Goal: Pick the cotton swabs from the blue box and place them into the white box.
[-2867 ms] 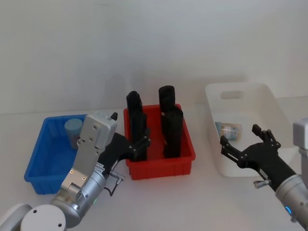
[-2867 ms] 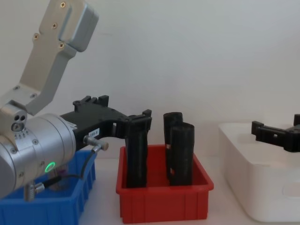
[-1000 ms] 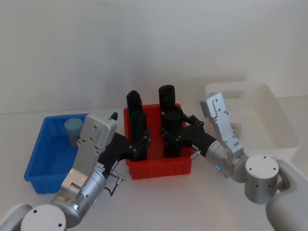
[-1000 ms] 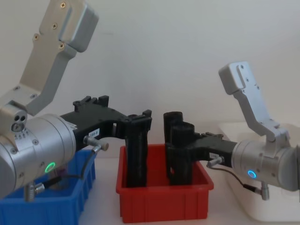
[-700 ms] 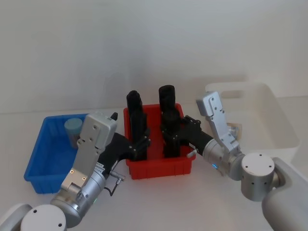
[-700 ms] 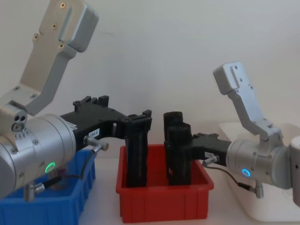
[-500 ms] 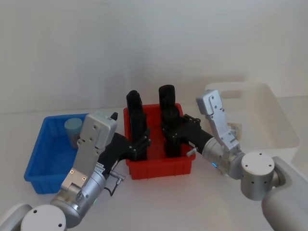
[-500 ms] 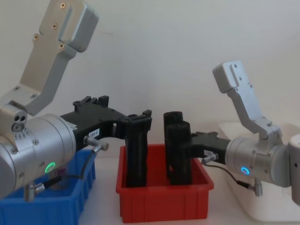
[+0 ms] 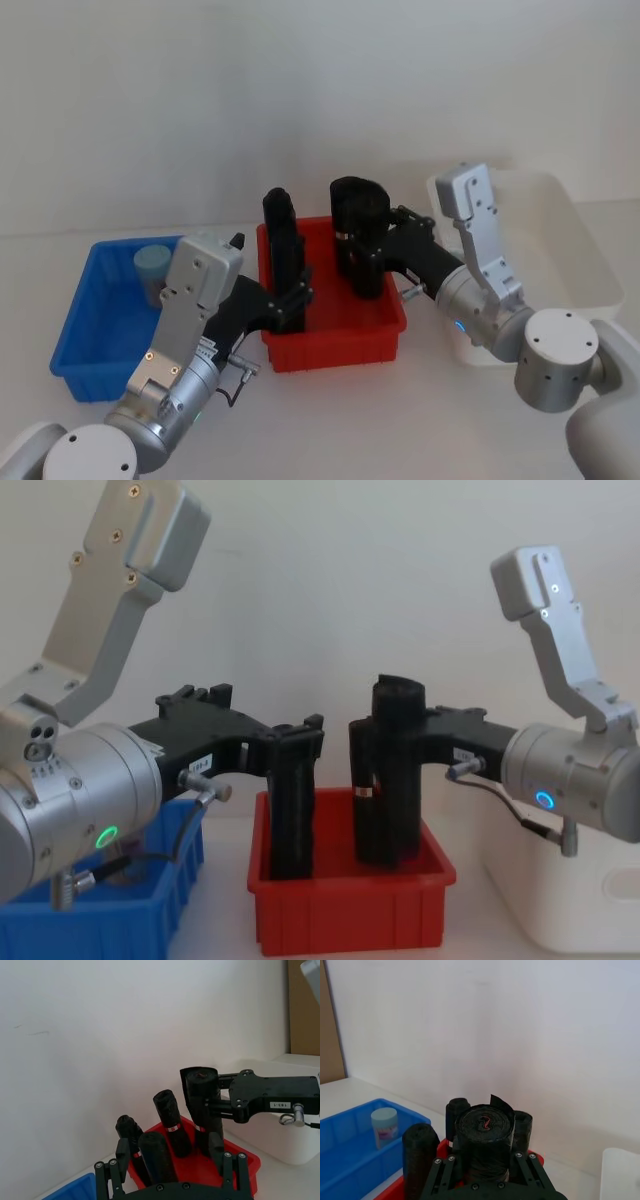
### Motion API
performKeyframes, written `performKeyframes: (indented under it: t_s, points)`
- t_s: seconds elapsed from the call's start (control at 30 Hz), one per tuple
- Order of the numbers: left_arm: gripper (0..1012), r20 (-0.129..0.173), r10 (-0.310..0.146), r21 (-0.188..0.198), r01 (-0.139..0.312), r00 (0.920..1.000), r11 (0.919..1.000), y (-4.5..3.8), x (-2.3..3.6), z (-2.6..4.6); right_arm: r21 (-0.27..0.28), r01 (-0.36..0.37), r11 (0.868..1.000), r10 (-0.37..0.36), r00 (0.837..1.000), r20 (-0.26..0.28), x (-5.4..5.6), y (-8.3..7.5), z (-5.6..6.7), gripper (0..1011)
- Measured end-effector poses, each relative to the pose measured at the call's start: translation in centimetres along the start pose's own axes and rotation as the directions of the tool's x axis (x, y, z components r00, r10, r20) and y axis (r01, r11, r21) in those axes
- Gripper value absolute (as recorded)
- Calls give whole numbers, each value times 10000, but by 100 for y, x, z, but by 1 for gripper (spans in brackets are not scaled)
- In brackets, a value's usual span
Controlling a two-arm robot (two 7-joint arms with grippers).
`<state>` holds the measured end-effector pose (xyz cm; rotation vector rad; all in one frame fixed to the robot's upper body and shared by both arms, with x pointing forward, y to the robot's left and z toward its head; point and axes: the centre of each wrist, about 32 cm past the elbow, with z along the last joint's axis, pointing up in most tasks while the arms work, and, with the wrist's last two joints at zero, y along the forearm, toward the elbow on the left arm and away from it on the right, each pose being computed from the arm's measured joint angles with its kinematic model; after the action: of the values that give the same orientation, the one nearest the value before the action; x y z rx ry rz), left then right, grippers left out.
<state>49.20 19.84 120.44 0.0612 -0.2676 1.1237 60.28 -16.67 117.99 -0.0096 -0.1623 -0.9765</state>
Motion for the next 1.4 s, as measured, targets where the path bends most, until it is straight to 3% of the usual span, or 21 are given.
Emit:
performKeyframes:
  t_s: [0.4, 0.63, 1.03, 1.4]
  points:
    - [1000, 0, 0, 0, 0, 10000, 10000, 0, 0, 0, 1331, 859, 9874, -929, 9945, 473, -4, -263, 338, 472]
    - [1000, 0, 0, -1, 0, 10000, 10000, 0, 0, 0, 1680, 1466, 9748, -1611, 9840, 763, 7, -418, 489, 472]
    - [1000, -1, 0, -1, 0, 10000, 10000, 0, 0, 0, 1368, 2775, 9509, -2918, 9514, 985, 121, -682, 627, 472]
    - [999, 0, 0, -1, 0, 10000, 10000, 0, 0, 0, 668, 3463, 9357, -3515, 9312, 964, 238, -850, 602, 472]
